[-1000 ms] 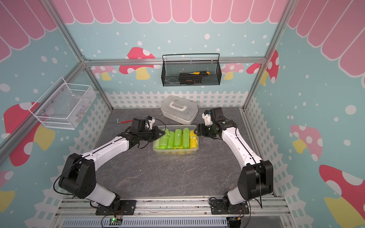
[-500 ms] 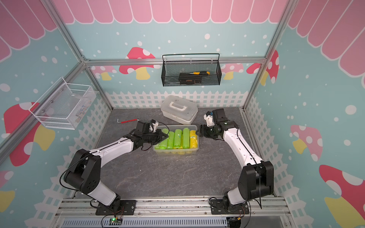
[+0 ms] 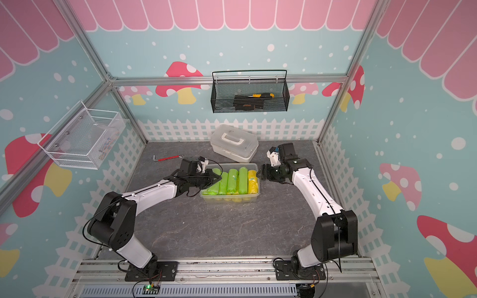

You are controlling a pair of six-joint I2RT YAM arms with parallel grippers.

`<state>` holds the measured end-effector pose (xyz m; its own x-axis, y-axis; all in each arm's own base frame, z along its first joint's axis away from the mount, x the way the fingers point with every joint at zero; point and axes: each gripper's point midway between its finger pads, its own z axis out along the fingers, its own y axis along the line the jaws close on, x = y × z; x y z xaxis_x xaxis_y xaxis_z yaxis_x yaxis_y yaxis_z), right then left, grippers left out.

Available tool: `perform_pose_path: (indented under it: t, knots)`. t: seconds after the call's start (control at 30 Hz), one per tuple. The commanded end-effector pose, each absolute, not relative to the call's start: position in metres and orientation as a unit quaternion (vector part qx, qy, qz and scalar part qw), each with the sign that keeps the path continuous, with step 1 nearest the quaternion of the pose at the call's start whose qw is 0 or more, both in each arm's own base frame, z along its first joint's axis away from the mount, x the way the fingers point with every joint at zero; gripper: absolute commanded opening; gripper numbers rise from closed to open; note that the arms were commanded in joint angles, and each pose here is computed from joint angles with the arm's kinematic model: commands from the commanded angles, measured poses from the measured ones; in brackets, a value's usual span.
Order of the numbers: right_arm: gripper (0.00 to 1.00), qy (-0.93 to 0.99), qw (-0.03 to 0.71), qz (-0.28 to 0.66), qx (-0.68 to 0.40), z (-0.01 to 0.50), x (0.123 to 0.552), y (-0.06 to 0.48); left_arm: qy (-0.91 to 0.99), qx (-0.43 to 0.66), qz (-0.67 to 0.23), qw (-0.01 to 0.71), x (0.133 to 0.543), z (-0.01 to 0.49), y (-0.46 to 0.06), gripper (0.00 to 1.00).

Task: Put the roll of trash bags into the storage box
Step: Adjust the roll of trash bags in the storage box.

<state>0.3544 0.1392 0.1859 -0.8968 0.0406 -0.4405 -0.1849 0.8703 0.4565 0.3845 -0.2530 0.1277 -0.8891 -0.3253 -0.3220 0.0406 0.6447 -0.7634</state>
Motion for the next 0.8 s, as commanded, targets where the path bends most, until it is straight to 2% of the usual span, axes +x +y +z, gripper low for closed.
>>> perform_pose_path:
  t: [0.0, 0.5, 0.77]
  knots:
    - [0.66, 0.939, 0.226, 0.253, -0.045, 0.188, 0.349, 0.138, 0.913, -0.120, -0.345, 0.180, 0.374, 0.072, -0.231, 0.10]
    - [0.66, 0.940, 0.222, 0.253, -0.046, 0.185, 0.345, 0.136, 0.918, -0.114, -0.341, 0.167, 0.364, 0.050, -0.241, 0.11]
    - [0.66, 0.940, 0.226, 0.252, -0.044, 0.187, 0.345, 0.134, 0.912, -0.107, -0.350, 0.185, 0.370, 0.066, -0.243, 0.12]
